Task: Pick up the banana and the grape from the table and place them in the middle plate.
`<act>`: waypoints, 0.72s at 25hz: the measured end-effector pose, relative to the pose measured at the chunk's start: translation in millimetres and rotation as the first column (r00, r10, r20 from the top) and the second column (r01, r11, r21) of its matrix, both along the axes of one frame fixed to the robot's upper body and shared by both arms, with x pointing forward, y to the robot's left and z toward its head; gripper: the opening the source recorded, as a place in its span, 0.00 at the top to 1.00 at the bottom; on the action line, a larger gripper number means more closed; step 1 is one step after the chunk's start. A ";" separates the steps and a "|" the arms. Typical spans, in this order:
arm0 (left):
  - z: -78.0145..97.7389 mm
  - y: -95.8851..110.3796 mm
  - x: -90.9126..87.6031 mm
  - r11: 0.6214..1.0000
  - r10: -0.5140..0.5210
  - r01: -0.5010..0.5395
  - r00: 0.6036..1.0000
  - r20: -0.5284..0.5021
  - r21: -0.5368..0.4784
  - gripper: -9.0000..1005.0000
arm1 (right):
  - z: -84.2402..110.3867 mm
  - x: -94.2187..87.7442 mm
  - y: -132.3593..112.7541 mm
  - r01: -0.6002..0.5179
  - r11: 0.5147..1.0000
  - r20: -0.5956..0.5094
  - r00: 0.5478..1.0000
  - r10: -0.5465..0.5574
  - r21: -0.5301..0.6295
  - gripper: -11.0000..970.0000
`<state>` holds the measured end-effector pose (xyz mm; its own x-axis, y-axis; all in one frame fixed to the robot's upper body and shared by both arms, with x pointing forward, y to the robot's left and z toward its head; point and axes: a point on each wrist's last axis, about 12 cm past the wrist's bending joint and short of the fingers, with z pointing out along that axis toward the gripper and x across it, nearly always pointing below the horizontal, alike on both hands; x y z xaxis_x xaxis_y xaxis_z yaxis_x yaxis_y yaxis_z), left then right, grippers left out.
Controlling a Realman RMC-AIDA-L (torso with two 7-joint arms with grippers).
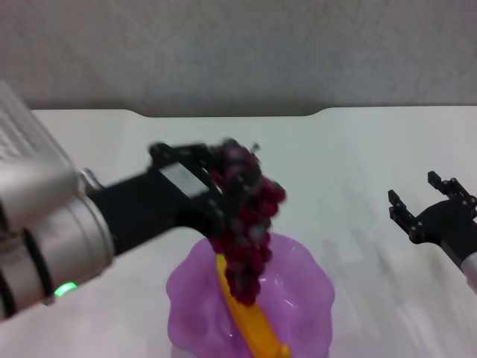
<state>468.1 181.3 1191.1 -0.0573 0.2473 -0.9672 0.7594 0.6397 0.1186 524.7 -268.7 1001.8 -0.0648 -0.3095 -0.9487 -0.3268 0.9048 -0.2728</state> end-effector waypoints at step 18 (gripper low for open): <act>-90.8 -13.6 23.1 0.994 -0.041 0.045 0.998 -0.040 0.104 0.70 | 0.5 0.7 1.1 -0.002 1.000 0.001 1.000 0.002 0.004 0.24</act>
<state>491.2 167.7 1100.3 -0.0808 0.3502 -0.9332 0.7911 0.5920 0.1537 525.4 -267.6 1002.3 -0.0634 -0.3055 -0.9501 -0.3283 0.9054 -0.2692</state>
